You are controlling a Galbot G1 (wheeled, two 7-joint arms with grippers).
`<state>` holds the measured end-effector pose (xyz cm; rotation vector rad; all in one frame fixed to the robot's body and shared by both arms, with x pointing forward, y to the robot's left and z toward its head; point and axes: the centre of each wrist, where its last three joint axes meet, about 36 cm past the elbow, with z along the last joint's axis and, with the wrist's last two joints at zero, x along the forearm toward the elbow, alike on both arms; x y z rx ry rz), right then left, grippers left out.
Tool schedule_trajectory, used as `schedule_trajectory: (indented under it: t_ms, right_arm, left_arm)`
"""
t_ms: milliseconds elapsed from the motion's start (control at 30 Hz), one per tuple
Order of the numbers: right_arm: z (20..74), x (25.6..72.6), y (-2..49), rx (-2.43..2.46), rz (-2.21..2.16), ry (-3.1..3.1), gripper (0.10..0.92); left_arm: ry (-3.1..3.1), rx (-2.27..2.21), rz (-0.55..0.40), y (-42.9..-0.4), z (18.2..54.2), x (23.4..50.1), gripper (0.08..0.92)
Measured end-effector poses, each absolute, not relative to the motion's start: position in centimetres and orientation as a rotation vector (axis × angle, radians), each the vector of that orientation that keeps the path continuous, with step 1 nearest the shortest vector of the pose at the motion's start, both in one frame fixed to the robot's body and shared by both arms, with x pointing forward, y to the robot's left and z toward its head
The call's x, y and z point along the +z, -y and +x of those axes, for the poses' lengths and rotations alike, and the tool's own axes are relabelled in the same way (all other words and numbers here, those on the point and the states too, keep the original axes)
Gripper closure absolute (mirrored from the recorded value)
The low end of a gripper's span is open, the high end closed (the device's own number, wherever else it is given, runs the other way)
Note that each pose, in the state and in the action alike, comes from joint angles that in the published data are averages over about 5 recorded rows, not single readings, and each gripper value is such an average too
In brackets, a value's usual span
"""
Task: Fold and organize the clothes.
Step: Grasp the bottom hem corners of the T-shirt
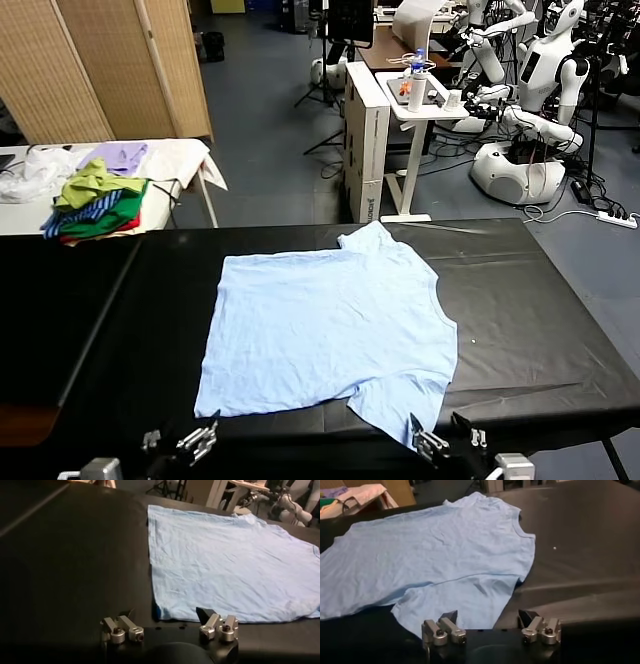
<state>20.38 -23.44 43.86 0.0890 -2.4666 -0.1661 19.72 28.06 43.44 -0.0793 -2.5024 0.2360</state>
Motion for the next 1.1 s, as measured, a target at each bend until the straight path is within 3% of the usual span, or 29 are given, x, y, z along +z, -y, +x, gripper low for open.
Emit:
schedule_trajectory:
  t_ms: [200,300,400,533,633,1100]
  right_arm:
    - [20.3,44.0,23.3,-0.172,0.093,2.466,0.741]
    - [20.3,44.1,23.2,-0.175,0.091,2.468,0.858]
    - [20.1,44.4,23.2,-0.176,0.085,2.475,0.883]
    - [19.7,45.0,23.2,-0.164,0.066,2.482,0.883]
    - [19.3,45.5,23.2,-0.145,0.046,2.480,0.883]
    - [17.2,47.2,23.6,-0.152,0.043,2.504,0.883]
  left_arm:
    - [2.502,0.228,-0.077,-27.8,19.7,43.0,0.375]
    - [2.502,0.225,-0.076,-27.8,19.7,42.9,0.531]
    - [2.501,0.221,-0.077,-27.7,19.6,42.8,0.697]
    - [2.503,0.219,-0.080,-27.5,19.5,42.8,0.819]
    - [2.507,0.222,-0.079,-27.4,19.4,42.9,0.851]
    - [2.536,0.205,-0.003,-27.0,17.6,45.7,0.852]
